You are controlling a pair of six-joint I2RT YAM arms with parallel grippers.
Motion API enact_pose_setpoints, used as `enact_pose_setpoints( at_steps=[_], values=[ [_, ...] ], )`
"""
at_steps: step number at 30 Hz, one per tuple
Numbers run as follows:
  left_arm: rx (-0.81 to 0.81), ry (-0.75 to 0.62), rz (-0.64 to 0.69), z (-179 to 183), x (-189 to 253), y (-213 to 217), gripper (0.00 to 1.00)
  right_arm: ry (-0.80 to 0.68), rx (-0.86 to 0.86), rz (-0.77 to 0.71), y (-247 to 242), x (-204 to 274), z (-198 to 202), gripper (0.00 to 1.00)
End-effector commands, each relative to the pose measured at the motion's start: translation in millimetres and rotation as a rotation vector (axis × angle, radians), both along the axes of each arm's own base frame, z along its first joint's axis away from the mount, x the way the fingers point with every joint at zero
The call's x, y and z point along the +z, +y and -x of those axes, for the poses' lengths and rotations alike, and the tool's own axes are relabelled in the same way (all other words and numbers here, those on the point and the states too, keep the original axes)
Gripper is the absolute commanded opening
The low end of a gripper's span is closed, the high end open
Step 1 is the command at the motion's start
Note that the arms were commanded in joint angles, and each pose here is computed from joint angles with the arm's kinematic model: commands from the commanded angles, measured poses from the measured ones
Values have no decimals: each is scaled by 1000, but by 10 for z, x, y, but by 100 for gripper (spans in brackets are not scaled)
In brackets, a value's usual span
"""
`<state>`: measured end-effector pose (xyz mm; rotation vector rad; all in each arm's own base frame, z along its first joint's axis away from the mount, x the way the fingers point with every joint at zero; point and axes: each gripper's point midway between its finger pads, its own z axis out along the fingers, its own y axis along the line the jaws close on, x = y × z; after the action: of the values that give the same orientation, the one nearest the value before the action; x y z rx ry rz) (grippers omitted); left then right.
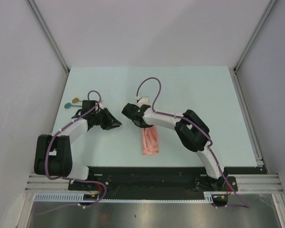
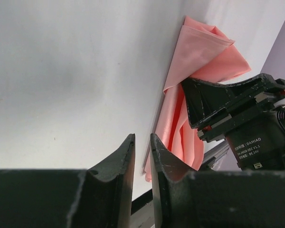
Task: Fold the napkin into a case and place the utensils inside
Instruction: Stuff the top corner of the smaller-rectangle-folded napkin into the folded napkin.
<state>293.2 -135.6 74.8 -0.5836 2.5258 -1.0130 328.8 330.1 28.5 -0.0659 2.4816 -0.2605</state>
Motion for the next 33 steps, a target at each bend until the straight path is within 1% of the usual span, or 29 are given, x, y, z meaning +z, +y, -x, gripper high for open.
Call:
enact_pose_setpoints(
  at_steps=[1, 3, 7, 8, 9, 10, 11, 12, 16, 17, 20, 22, 24, 25, 27, 28, 30, 33],
  values=[
    [-41, -52, 27, -113, 159, -47, 23, -64, 42, -160, 229, 316, -66, 31],
    [-38, -50, 21, -136, 159, -40, 23, -45, 49, -194, 243, 299, -60, 34],
    [-37, -42, 24, -152, 126, -43, 23, -53, 62, -264, 297, 408, -39, 34],
    [-39, -34, 26, -157, 104, -48, 22, -48, 70, -300, 334, 480, -16, 34],
    [-36, -36, 24, -176, 102, -45, 22, -33, 76, -314, 329, 453, 24, 35],
    [-39, -36, 28, -181, 101, -51, 21, -41, 70, -357, 360, 474, -25, 35],
    [-38, -35, 33, -194, 102, -57, 21, -20, 83, -391, 395, 474, 10, 35],
    [-39, -36, 34, -218, 103, -61, 21, -4, 78, -394, 354, 388, 29, 35],
    [-45, -42, 47, -270, 139, -82, 21, -8, 85, -486, 354, 341, -27, 35],
    [-51, -44, 53, -276, 153, -97, 21, 15, 100, -528, 394, 332, 7, 35],
    [-61, -60, 63, -320, 191, -120, 21, 24, 116, -622, 402, 324, -2, 36],
    [-76, -63, 69, -338, 201, -145, 21, 18, 139, -656, 426, 366, -8, 36],
    [-99, -74, 64, -368, 240, -177, 23, 32, 150, -674, 395, 342, 23, 39],
    [-110, -70, 64, -375, 226, -197, 24, 6, 175, -717, 450, 448, -1, 40],
    [-122, -72, 55, -400, 242, -234, 24, 6, 188, -730, 413, 438, 47, 44],
    [-124, -74, 56, -407, 247, -246, 24, -14, 202, -752, 434, 512, 41, 45],
    [-136, -75, 63, -416, 245, -307, 24, -7, 199, -753, 365, 468, 52, 45],
    [-156, -75, 59, -435, 260, -393, 24, -19, 234, -801, 407, 516, 18, 46]
  ],
)
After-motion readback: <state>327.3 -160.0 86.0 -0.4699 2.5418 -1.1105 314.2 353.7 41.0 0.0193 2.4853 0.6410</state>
